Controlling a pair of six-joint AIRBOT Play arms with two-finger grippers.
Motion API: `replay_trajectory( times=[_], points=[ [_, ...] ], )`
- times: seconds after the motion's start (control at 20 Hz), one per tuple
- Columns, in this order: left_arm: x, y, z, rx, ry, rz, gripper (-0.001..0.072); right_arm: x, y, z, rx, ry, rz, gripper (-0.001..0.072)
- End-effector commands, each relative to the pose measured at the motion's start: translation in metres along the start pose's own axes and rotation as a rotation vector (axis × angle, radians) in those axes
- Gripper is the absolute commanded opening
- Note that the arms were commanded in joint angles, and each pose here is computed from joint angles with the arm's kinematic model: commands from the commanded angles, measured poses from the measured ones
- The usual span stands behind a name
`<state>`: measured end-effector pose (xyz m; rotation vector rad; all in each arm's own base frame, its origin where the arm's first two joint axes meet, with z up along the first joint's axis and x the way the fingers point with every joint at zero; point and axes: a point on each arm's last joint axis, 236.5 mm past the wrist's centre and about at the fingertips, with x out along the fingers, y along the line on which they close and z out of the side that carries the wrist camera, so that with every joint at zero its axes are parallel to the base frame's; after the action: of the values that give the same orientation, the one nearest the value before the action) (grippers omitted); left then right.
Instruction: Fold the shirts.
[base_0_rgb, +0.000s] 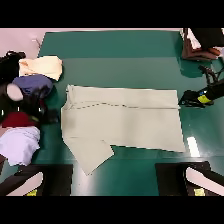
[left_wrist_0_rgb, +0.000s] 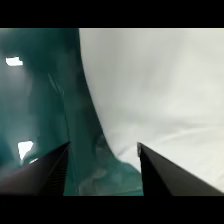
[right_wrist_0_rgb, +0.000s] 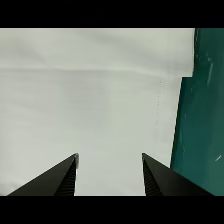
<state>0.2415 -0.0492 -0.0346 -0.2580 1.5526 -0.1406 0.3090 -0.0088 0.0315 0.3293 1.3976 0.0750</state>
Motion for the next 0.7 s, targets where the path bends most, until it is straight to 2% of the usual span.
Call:
replay_trajectory(
  times=[0.0, 0.15, 0.4, 0.45, 0.5, 0.55, 0.65],
  points=[
    [0.039, -0.008, -0.061, -0.068, 0.075, -0.083, 0.0483, -0.01, 0.004, -0.011, -0.003, -0.049, 0.005, 0.0451],
    [0.054, -0.042, -0.076, -0.081, 0.101, -0.252, 0.0482, -0.019, 0.006, -0.011, -0.012, -0.08, 0.002, 0.0451],
    [0.073, -0.065, -0.093, 0.007, 0.124, -0.235, 0.0481, -0.029, 0.009, -0.013, -0.021, -0.11, -0.002, 0.045],
    [0.073, -0.068, -0.095, 0.017, 0.129, -0.233, 0.043, -0.029, 0.007, -0.018, -0.023, -0.094, -0.012, 0.045],
    [0.073, -0.068, -0.096, 0.018, 0.132, -0.234, 0.0206, -0.029, -0.001, -0.025, -0.018, -0.06, -0.035, 0.045],
    [0.072, -0.069, -0.095, 0.021, 0.132, -0.234, 0.0042, -0.027, -0.012, -0.036, 0.001, -0.021, -0.06, 0.045],
    [0.067, -0.071, -0.092, 0.039, 0.127, -0.238, 0.0025, -0.016, -0.045, -0.067, 0.084, 0.061, -0.118, 0.045]
  ],
)
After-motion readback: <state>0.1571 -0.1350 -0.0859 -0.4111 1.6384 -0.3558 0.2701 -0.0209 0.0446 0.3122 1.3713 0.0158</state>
